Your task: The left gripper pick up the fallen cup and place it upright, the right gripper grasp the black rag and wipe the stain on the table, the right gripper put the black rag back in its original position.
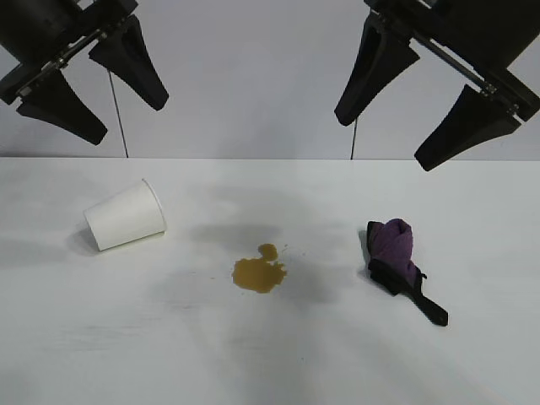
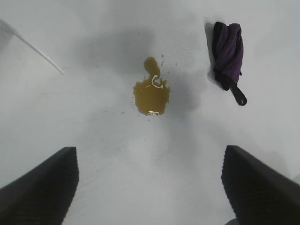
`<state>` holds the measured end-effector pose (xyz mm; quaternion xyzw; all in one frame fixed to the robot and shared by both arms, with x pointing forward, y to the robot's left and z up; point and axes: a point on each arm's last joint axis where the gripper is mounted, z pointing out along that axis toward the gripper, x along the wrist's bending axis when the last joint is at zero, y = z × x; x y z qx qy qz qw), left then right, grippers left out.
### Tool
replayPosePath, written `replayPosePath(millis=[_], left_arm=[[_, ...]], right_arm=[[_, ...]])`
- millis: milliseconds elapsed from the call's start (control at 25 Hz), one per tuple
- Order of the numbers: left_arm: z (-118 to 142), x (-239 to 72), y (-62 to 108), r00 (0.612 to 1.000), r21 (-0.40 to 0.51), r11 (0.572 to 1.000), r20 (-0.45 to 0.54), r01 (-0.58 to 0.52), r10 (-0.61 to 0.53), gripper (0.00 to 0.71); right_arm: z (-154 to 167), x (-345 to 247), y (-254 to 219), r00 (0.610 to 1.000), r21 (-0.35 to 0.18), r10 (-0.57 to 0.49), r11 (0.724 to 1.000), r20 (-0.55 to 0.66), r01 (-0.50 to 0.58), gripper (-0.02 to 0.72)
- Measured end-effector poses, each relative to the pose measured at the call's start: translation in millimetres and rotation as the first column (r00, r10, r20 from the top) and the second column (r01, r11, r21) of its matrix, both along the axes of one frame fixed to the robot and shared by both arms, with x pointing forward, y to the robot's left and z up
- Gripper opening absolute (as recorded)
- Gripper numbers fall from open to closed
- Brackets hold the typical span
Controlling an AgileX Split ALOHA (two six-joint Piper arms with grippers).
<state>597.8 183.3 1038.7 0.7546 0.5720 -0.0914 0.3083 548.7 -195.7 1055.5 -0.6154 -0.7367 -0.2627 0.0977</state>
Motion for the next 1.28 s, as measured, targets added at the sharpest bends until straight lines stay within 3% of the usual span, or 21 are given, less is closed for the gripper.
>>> replayPosePath(millis=[120, 200, 320, 400, 520, 600, 680, 840, 1040, 1160, 1280], left_arm=[[0, 1, 0.1, 0.998, 0.017, 0.999, 0.045, 0.050, -0.051, 0.605], [0, 1, 0.1, 0.982, 0.051, 0.988, 0.114, 0.143, -0.148, 0.605], [0, 1, -0.9, 0.917, 0.130, 0.943, 0.227, 0.306, -0.329, 0.605], [0, 1, -0.9, 0.836, 0.202, 0.887, 0.298, 0.416, -0.460, 0.605], [0, 1, -0.9, 0.655, 0.337, 0.759, 0.383, 0.558, -0.651, 0.605], [0, 2, -0.5, 0.545, 0.416, 0.684, 0.412, 0.600, -0.730, 0.605], [0, 5, 0.6, 0.479, 0.480, 0.640, 0.426, 0.599, -0.768, 0.605], [-10, 13, 4.8, 0.454, 0.551, 0.597, 0.388, 0.583, -0.802, 0.605], [-38, 22, 10.0, 0.468, 0.579, 0.539, 0.285, 0.612, -0.836, 0.605], [-50, 26, 11.6, 0.488, 0.587, 0.536, 0.258, 0.606, -0.834, 0.605], [-58, 32, 13.5, 0.534, 0.593, 0.559, 0.241, 0.580, -0.810, 0.605]], right_arm=[[0, 0, 0, 1.000, 0.000, -0.001, 1.000, 0.002, 0.001, 0.622], [0, 0, 0, 1.000, 0.000, -0.001, 1.000, 0.002, 0.001, 0.622], [0, 0, 0, 1.000, 0.000, -0.001, 1.000, 0.002, 0.001, 0.622], [0, 0, 0, 1.000, 0.000, -0.001, 1.000, 0.002, 0.001, 0.622], [0, 0, 0, 1.000, 0.000, -0.001, 1.000, 0.002, 0.001, 0.622], [0, 0, 0, 1.000, 0.000, -0.001, 1.000, 0.002, 0.001, 0.622], [0, 0, 0, 1.000, 0.000, -0.001, 1.000, 0.002, 0.001, 0.622], [0, 0, 0, 1.000, 0.000, -0.001, 1.000, 0.002, 0.001, 0.622], [0, 0, 0, 1.000, 0.001, -0.001, 1.000, 0.002, 0.001, 0.622], [0, 0, 0, 1.000, 0.001, -0.002, 1.000, 0.002, 0.002, 0.622], [0, 1, 0, 1.000, 0.001, -0.004, 1.000, 0.006, 0.004, 0.622]])
